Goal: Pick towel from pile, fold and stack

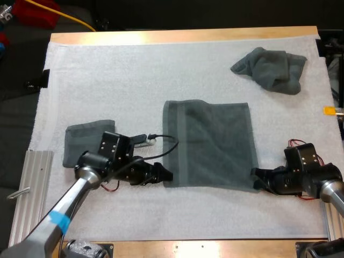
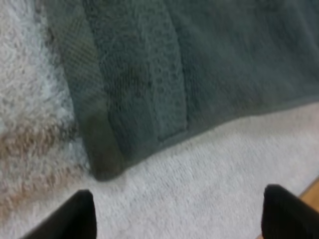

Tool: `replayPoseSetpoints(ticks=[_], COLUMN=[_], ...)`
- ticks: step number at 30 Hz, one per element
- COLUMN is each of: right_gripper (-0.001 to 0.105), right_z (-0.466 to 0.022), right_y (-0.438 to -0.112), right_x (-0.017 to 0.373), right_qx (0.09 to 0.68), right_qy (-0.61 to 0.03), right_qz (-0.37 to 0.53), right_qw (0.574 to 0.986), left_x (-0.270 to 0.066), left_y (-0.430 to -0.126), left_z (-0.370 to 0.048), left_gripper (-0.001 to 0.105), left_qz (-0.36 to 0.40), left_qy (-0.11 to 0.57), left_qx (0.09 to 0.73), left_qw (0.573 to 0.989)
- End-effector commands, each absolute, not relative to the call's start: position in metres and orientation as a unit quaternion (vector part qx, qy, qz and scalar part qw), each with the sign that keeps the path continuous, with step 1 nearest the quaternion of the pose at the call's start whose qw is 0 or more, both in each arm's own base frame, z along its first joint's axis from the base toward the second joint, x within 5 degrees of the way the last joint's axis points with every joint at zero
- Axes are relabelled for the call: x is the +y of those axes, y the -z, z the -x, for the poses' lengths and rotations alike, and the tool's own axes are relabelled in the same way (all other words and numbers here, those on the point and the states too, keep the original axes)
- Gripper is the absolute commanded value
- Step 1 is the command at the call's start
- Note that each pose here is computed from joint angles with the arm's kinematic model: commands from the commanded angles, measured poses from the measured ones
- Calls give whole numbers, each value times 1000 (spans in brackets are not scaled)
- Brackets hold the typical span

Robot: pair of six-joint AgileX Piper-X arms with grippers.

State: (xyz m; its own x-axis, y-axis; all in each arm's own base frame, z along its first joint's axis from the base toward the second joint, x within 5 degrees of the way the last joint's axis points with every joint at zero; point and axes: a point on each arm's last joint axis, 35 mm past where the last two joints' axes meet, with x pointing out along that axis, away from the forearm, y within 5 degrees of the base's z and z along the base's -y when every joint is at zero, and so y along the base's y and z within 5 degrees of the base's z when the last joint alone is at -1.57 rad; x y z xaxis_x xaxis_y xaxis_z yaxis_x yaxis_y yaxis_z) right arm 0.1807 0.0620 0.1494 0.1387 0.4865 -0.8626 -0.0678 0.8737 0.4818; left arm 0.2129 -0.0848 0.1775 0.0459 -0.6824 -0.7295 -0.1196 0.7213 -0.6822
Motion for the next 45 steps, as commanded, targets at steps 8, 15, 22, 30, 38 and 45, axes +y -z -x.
replayPoseSetpoints(ticks=[8,15,22,30,38,45], right_gripper=[0,0,0,0,0,0], right_z=[-179,-179,-180,-180,-180,-180], right_y=[-150,-150,-150,-150,-150,-150], right_x=[61,61,62,62,62,62], right_qx=[629,629,628,628,628,629], right_qy=[-190,-190,-191,-191,-192,-194], right_qz=[-162,-162,-161,-161,-162,-164], right_qw=[736,736,737,737,736,735], left_x=[-88,-91,-95,-99,-115,-115], left_y=[-152,-133,-131,-131,-128,-121], left_z=[-223,-230,-233,-231,-226,-225], left_gripper=[66,66,66,66,66,62], left_qz=[313,323,348,354,322,321], left_qy=[182,181,213,197,189,180], left_qx=[680,695,692,700,711,719], left_qw=[637,617,596,588,596,590])
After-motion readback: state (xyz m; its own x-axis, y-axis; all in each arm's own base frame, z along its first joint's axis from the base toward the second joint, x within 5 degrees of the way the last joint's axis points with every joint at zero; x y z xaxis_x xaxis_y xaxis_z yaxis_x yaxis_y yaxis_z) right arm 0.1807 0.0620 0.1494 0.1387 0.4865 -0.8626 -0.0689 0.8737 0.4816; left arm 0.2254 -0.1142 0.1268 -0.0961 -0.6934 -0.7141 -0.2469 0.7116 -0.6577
